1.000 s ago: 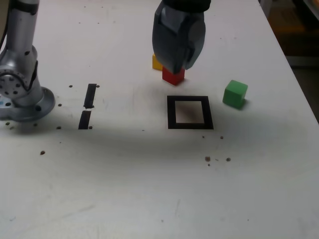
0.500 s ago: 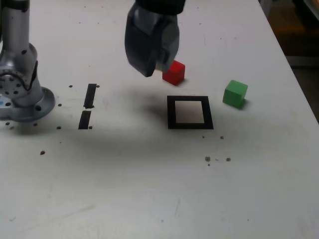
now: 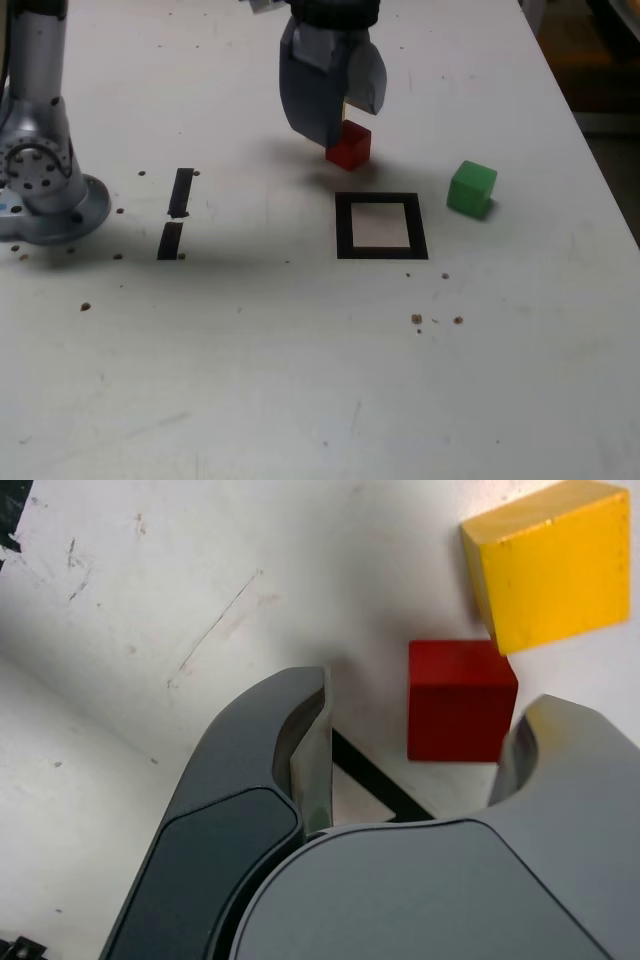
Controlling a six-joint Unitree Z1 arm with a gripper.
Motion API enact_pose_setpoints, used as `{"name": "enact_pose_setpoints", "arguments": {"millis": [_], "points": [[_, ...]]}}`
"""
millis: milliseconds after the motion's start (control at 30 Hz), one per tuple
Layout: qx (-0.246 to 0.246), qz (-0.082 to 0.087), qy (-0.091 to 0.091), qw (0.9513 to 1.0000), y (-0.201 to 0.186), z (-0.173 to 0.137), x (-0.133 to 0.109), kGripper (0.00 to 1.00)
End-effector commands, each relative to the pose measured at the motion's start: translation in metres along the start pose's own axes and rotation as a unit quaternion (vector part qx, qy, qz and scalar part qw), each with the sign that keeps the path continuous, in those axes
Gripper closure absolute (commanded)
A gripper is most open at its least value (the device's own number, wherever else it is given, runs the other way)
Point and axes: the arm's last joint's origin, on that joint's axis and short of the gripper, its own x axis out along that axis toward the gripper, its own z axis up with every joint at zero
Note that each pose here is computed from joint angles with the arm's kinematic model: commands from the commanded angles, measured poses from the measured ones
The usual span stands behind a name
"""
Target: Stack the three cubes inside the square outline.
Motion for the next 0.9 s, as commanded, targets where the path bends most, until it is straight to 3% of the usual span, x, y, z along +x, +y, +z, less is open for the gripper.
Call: {"name": "enact_pose_setpoints", "arguments": {"millis": [0,333,400,533,633,867], "points": [[-0.004,0.004,0.005,1.0000,-0.001,0.006,0.006,0.01],[-0.015,0.023,0.012,0.9995,-0.010,0.030,0.023,0.06],[-0.019,0.029,0.012,0.9993,-0.011,0.032,0.023,0.14],[-0.029,0.041,0.013,0.9987,-0.010,0.032,0.024,0.44],[-0.031,0.045,0.012,0.9984,-0.011,0.033,0.027,0.58],[-0.032,0.044,0.012,0.9984,-0.012,0.036,0.036,0.63]]}}
